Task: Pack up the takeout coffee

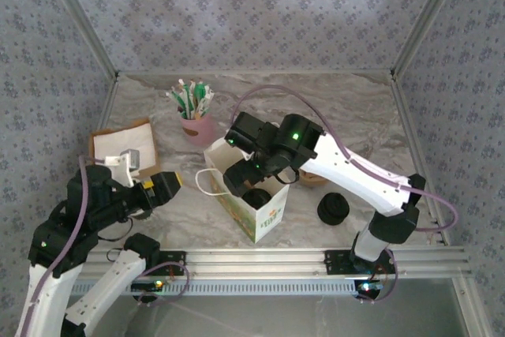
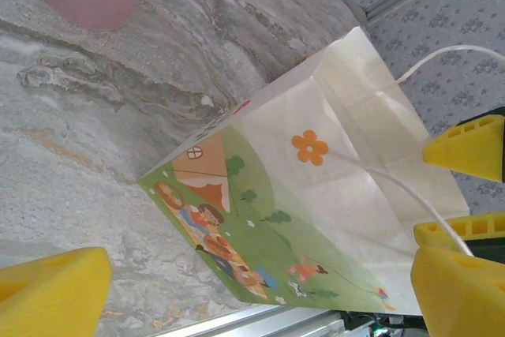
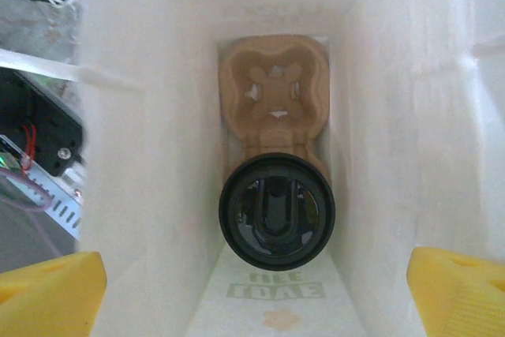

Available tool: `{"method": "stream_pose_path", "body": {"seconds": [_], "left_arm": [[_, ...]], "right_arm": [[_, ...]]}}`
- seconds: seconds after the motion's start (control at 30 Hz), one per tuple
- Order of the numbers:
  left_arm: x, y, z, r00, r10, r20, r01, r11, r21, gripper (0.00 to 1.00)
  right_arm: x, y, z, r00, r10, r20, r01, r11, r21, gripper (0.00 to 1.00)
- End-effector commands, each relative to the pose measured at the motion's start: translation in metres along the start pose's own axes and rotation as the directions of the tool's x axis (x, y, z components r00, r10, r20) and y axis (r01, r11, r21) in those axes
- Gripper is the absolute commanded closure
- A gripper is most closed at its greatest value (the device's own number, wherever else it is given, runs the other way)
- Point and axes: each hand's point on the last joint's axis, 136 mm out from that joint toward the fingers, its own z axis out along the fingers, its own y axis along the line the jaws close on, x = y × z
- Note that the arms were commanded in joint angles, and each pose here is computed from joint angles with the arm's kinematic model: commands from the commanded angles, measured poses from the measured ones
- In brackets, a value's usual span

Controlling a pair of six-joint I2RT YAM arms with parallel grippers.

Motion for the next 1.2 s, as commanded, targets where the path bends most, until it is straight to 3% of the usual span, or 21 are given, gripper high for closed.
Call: {"method": "stream_pose_path", "body": {"seconds": [0.0,0.53,0.8,1.17], "left_arm": [[-0.004,-0.007,-0.013,0.999,0.031,0.027,-0.032,0.999,0.019,0.03],[-0.018,-0.048,-0.063,0.992,0.032,0.124,-0.054,0.982,0.181,0.01],[-0.019,-0.053,-0.08,0.986,0.027,0.165,-0.062,0.975,0.212,0.01],[-0.012,-0.044,-0.067,0.988,-0.012,0.156,-0.023,0.975,0.221,0.0]], "right_arm": [[-0.007,0.001,-0.02,0.997,0.017,0.081,-0.016,1.0,-0.019,0.0],[-0.012,-0.005,-0.096,0.916,0.121,0.383,-0.049,0.98,-0.194,0.07],[0.021,-0.033,-0.134,0.845,0.228,0.483,-0.116,0.961,-0.252,0.06],[0.073,-0.074,-0.15,0.773,0.35,0.529,-0.235,0.933,-0.274,0.04]]}}
